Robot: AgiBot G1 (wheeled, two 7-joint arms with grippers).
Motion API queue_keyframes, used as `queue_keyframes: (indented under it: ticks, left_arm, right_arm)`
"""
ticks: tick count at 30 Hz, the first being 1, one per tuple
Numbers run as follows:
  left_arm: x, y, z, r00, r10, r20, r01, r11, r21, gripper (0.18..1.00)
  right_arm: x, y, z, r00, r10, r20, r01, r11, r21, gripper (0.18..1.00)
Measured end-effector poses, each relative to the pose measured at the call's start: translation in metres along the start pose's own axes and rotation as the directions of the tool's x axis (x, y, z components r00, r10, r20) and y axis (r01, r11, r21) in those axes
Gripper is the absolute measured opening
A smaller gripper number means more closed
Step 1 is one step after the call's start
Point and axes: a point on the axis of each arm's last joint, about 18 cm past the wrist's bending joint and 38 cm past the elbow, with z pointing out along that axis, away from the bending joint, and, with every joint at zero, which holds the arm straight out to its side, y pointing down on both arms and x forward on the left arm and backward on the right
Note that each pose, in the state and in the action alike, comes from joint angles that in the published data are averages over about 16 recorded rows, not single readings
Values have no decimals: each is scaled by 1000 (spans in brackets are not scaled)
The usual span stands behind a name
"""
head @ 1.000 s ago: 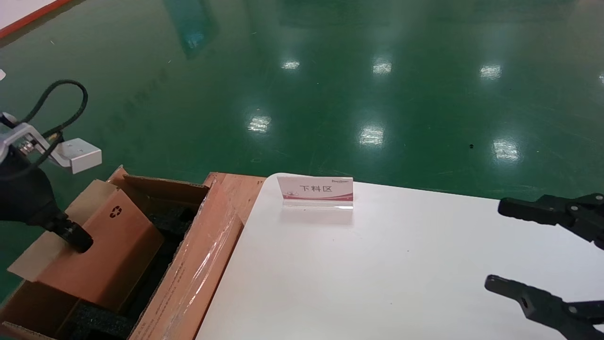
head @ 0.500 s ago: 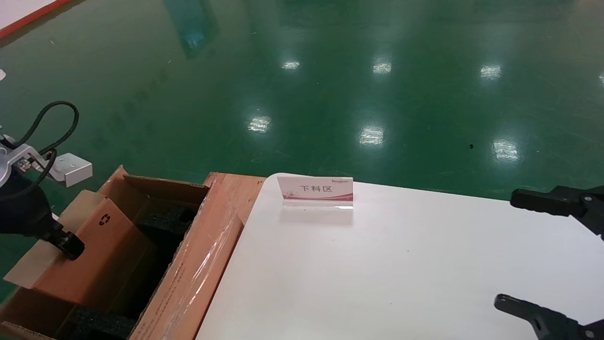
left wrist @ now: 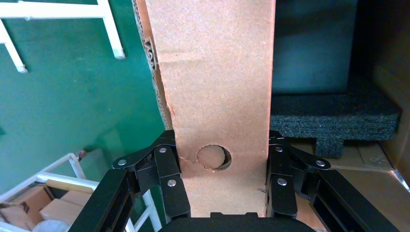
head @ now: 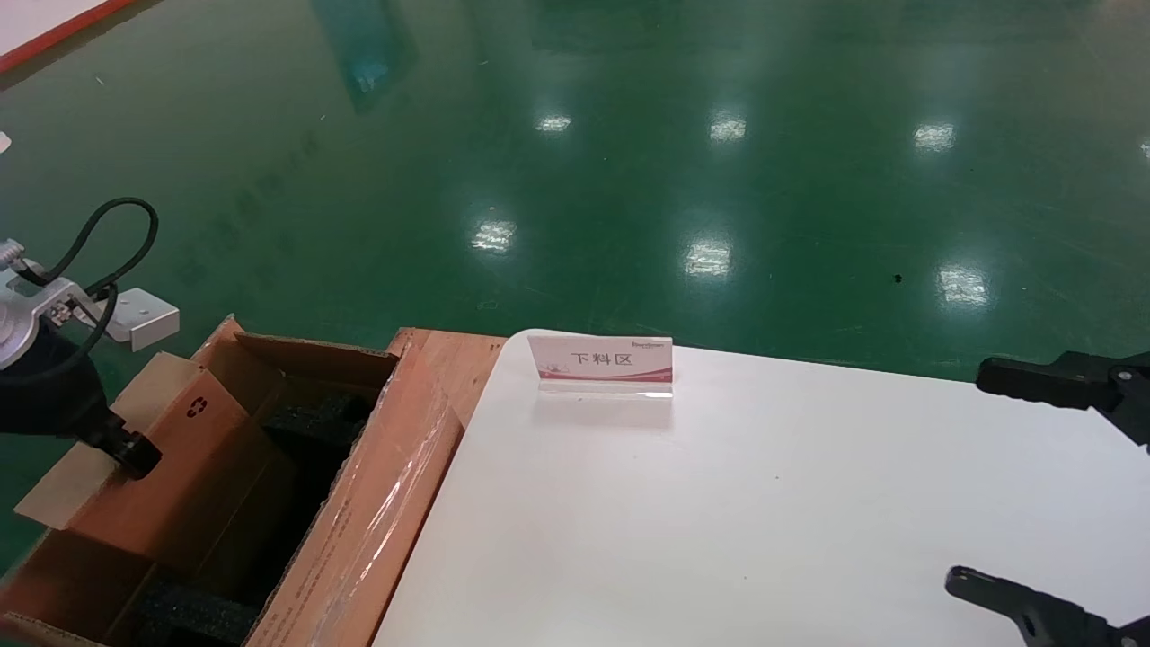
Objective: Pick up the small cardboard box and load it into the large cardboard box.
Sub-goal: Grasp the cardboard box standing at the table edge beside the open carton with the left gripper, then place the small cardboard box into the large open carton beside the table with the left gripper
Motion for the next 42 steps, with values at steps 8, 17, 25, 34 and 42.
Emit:
queue_keyframes:
  ticks: [8, 17, 25, 34, 42]
  left_arm:
    - [-2, -4, 9, 1000, 15, 18, -15, 1000, -2, 381]
    - [-4, -8, 20, 999, 26, 48, -26, 1000, -9, 380]
    - [-5, -13, 29, 997, 30, 67, -29, 1000, -10, 380]
    - [-6, -18, 35, 997, 23, 70, -22, 1000, -4, 373]
    - [-8, -19, 40, 998, 12, 62, -12, 1000, -5, 348]
  right_arm:
    - [0, 0, 0, 1000, 0, 0, 0, 1000, 0, 1001]
    - [0, 0, 0, 1000, 0, 0, 0, 1000, 0, 1001]
    - [0, 0, 0, 1000, 0, 0, 0, 1000, 0, 1001]
    - [0, 0, 0, 1000, 0, 0, 0, 1000, 0, 1001]
    - [0, 0, 0, 1000, 0, 0, 0, 1000, 0, 1001]
